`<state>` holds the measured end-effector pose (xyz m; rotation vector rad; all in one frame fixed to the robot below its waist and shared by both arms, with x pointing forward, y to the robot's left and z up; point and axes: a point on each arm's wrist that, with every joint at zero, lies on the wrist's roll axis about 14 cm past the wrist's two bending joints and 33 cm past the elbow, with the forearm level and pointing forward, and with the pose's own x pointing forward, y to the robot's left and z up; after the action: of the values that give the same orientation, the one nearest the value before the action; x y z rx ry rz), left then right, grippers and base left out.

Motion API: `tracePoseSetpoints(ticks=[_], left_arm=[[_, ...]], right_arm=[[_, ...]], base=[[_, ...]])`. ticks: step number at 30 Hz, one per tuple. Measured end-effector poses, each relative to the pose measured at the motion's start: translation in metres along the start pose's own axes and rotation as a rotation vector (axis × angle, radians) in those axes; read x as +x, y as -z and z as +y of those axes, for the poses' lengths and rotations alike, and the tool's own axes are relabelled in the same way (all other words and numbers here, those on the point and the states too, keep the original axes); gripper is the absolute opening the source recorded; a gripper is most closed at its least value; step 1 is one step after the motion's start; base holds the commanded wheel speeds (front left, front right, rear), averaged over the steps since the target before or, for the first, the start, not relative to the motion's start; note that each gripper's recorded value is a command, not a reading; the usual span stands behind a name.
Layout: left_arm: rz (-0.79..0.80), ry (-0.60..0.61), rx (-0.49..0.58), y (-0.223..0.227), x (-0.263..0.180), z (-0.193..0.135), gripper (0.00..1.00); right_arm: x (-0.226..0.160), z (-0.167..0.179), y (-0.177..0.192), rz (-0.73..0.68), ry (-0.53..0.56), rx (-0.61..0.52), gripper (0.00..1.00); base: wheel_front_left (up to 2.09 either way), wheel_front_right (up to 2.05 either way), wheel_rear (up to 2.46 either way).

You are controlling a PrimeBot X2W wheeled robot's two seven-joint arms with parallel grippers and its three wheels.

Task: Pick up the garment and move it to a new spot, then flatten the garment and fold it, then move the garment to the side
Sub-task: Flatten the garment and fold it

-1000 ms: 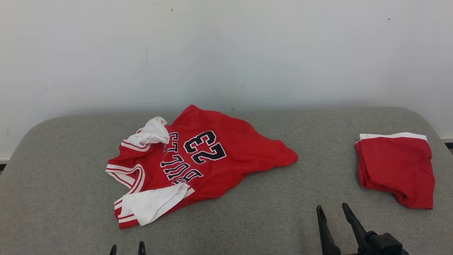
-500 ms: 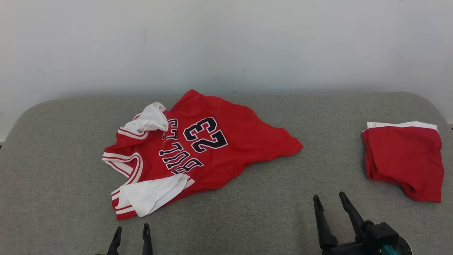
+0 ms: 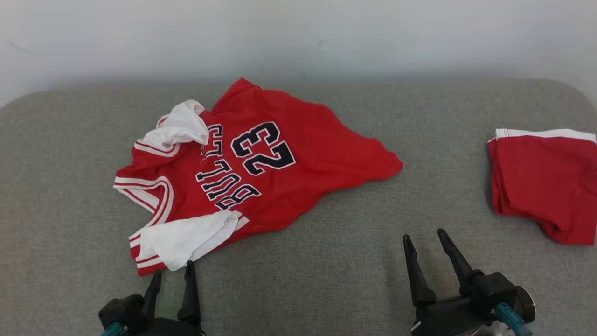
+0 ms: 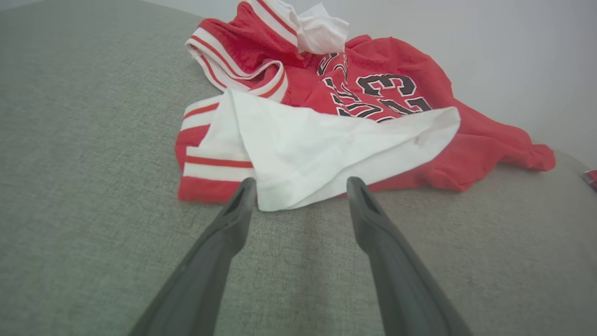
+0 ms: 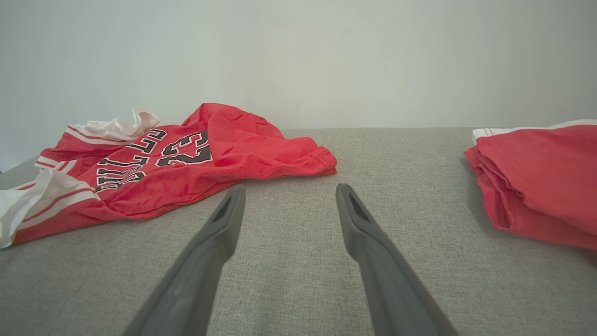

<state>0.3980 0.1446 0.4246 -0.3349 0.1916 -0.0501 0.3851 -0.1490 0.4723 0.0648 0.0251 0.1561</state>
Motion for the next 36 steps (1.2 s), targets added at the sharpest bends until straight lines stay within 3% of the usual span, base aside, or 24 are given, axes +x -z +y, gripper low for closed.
tracePoseSetpoints(ticks=[12, 18, 31, 33, 35, 36], left_arm=[[0.082, -0.023, -0.091, 0.027, 0.016, 0.008, 1.0], [0.077, -0.059, -0.11, 0.027, 0.018, 0.017, 1.0], [0.01, -0.012, -0.162, 0.007, 0.023, 0.008, 1.0], [-0.002, 0.009, -0.168, 0.003, 0.023, 0.002, 0.95], [-0.008, 0.018, -0.178, 0.002, 0.022, -0.002, 0.79], [-0.004, 0.02, -0.178, 0.003, 0.021, -0.002, 0.8]], right_arm=[[0.005, -0.014, 0.009, 0.029, 0.028, -0.015, 1.0], [0.006, -0.014, 0.01, 0.03, 0.026, -0.015, 1.0], [0.006, -0.012, 0.011, 0.034, 0.022, -0.009, 1.0], [0.006, -0.012, 0.011, 0.033, 0.021, -0.007, 1.0], [0.006, -0.011, 0.011, 0.032, 0.021, -0.005, 1.0], [0.006, -0.011, 0.01, 0.031, 0.021, -0.001, 1.0]], base=[[0.0, 0.0, 0.0], [0.0, 0.0, 0.0], [0.0, 0.0, 0.0], [0.0, 0.0, 0.0], [0.0, 0.0, 0.0], [0.0, 0.0, 0.0]])
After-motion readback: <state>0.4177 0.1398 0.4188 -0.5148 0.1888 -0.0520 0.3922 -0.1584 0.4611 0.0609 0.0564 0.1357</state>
